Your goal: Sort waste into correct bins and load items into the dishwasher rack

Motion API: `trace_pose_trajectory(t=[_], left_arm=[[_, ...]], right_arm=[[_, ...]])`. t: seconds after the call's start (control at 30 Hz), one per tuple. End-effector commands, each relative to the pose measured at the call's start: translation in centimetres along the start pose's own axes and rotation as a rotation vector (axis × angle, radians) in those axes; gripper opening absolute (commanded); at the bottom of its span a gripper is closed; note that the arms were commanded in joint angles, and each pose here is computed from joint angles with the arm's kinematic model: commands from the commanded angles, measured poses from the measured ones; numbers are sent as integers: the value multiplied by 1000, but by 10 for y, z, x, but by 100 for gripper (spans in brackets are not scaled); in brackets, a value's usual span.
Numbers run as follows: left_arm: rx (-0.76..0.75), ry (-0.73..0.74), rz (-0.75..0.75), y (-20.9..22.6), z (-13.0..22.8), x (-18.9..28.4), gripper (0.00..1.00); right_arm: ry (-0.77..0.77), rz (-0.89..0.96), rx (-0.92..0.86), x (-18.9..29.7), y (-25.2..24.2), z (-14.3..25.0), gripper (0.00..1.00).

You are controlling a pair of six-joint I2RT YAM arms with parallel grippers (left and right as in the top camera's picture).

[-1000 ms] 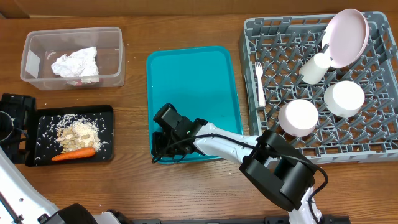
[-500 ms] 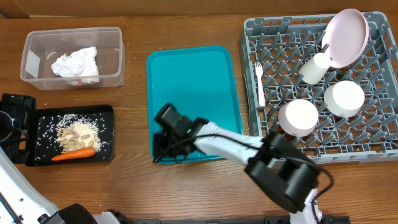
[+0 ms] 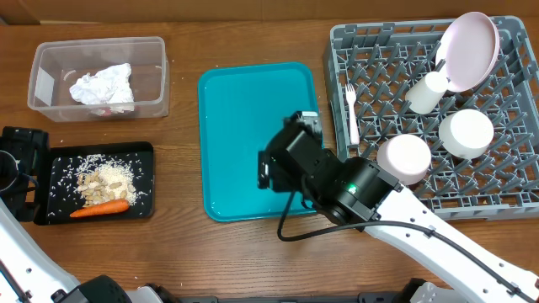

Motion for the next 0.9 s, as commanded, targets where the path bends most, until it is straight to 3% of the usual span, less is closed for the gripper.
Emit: trace_pose_trajectory(t=[0.0,0.33,0.57,0.77,0.87], left_arm=[[8,-3,-5,1,0,0,100],[8,-3,-5,1,0,0,100],[8,-3,-5,1,0,0,100],[8,-3,-5,1,0,0,100],[8,-3,-5,1,0,0,100]], right_arm=[[-45,150,19,8,-25,-1,100],[126,297,125,16,-55,26,100],[124,296,112,17,-57,24,100],[-20,186,-18,24,-61,-14,100],[-76,7,48,33,-57,-40,100]])
Point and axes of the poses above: each gripper's point midway between its finger pads, its own x axis back along the fingers, its own y axis along the line the jaws close on, z = x × y, the point moved 6 cm from there along x, back along the fingers, and after that the axes turned 5 degrees about -x, right-handed, at the moved point
